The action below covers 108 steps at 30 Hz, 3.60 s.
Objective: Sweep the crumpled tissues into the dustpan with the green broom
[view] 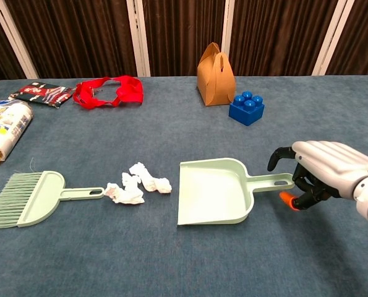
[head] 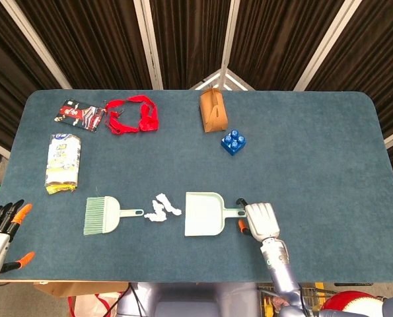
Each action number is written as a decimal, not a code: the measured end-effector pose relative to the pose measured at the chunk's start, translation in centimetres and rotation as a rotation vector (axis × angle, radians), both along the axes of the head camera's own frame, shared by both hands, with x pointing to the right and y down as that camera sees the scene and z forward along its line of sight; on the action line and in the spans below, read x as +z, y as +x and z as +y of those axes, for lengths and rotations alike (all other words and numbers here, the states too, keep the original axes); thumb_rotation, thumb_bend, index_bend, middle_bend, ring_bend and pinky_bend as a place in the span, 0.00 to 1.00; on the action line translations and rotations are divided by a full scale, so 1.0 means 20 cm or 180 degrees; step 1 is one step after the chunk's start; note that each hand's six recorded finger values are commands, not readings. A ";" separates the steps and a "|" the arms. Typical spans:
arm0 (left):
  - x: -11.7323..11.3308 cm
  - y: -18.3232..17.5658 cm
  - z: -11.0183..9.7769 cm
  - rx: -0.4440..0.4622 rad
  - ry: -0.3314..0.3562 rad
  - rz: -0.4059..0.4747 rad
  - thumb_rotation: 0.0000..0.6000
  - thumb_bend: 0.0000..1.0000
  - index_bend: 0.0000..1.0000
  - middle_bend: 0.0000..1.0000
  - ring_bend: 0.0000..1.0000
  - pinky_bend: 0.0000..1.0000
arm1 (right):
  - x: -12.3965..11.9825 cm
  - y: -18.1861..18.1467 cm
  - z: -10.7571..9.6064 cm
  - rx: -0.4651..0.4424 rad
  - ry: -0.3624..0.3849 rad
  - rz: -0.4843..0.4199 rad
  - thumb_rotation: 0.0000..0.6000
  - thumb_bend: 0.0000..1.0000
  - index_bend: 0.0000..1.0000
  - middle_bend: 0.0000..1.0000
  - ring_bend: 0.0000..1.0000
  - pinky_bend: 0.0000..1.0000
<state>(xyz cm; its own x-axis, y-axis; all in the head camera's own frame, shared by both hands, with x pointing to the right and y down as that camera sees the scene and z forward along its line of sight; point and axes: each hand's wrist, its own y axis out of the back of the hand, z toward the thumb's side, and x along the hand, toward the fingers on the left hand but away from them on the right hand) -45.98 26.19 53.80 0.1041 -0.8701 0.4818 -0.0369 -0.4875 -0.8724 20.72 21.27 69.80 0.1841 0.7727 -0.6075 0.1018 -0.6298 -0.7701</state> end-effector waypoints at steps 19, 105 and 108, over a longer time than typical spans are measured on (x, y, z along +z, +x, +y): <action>0.01 0.03 -0.02 -0.0047 -0.0084 0.0095 1.00 0.00 0.00 0.00 0.00 0.00 | -0.03 0.02 -0.10 -0.0156 0.0180 0.0097 1.00 0.48 0.65 0.91 0.90 0.89; 0.87 1.14 -0.37 0.0487 -0.0798 -0.0682 1.00 0.61 0.72 1.00 1.00 1.00 | -0.03 0.14 -0.15 -0.0552 0.0264 0.0520 1.00 0.50 0.65 0.91 0.90 0.89; 0.85 1.16 -0.39 0.0458 -0.0702 -0.0548 1.00 0.63 0.75 1.00 1.00 1.00 | -0.04 0.14 -0.16 -0.0554 0.0271 0.0510 1.00 0.50 0.65 0.91 0.90 0.89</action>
